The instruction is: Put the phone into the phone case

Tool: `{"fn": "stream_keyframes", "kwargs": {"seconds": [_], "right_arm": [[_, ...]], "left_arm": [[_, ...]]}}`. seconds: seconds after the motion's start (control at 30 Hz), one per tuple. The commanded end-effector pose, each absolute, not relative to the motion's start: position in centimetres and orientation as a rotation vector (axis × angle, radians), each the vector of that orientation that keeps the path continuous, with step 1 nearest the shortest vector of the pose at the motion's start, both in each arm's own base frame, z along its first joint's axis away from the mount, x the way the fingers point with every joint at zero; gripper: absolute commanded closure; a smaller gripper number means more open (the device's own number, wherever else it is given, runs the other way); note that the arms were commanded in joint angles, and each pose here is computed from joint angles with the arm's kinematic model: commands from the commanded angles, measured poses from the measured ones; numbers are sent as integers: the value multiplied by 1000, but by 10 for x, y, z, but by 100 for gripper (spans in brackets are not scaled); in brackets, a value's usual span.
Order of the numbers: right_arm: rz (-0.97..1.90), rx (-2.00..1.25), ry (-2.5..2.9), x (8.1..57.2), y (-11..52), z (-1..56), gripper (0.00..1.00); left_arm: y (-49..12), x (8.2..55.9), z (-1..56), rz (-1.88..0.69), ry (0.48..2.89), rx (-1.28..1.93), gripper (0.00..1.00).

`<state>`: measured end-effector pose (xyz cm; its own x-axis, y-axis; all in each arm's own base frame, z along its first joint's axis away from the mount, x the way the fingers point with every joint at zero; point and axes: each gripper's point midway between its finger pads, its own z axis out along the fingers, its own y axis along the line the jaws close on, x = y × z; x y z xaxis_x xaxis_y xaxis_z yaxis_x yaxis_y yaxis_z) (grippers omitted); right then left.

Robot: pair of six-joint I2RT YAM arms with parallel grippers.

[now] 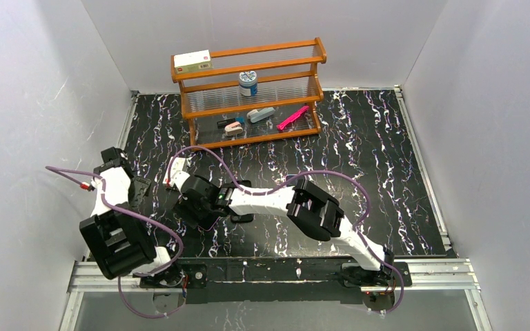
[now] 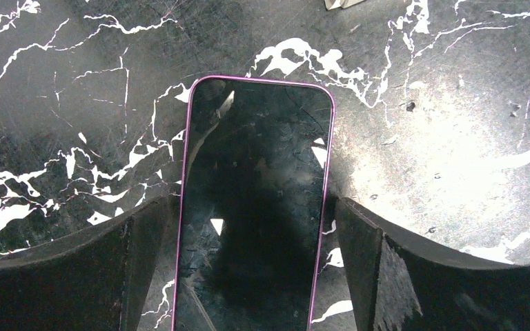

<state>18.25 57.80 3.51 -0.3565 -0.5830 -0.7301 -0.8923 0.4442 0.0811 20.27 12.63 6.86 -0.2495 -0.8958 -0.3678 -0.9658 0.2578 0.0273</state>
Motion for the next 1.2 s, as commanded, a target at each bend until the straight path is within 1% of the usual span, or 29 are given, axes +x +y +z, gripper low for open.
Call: {"fn": "stream_keyframes", "kwargs": {"seconds": [0.0, 0.17, 0.23, 0.3, 0.4, 0.57, 0.67, 0.77, 0.9, 1.03, 1.17], "right_arm": [[554, -1308, 2143, 174, 563, 1, 5], [563, -1315, 2156, 168, 560, 0, 21], [546, -1308, 2151, 169, 559, 0, 23], [529, -1310, 2147, 169, 558, 1, 22], [503, -1319, 2139, 167, 556, 0, 17], [460, -1346, 2122, 162, 555, -5, 16], [430, -1346, 2120, 162, 554, -6, 13], [420, -1341, 2113, 163, 554, -6, 14], [437, -1344, 2111, 160, 555, -6, 24], [494, -1338, 2108, 155, 558, -1, 36], [525, -1300, 2114, 155, 559, 10, 41]], "left_arm": [[132, 203, 66, 358, 2269, -1753, 2], [131, 203, 62, 355, 2288, -1763, 2], [128, 205, 58, 318, 2300, -1752, 2], [124, 209, 56, 273, 2308, -1734, 2], [120, 213, 56, 227, 2310, -1713, 2], [116, 215, 54, 187, 2323, -1703, 2], [115, 213, 51, 197, 2336, -1720, 2], [111, 213, 48, 173, 2358, -1730, 2], [110, 214, 48, 161, 2364, -1723, 2], [111, 213, 49, 165, 2365, -1692, 2], [107, 211, 48, 137, 2360, -1672, 2]]}}
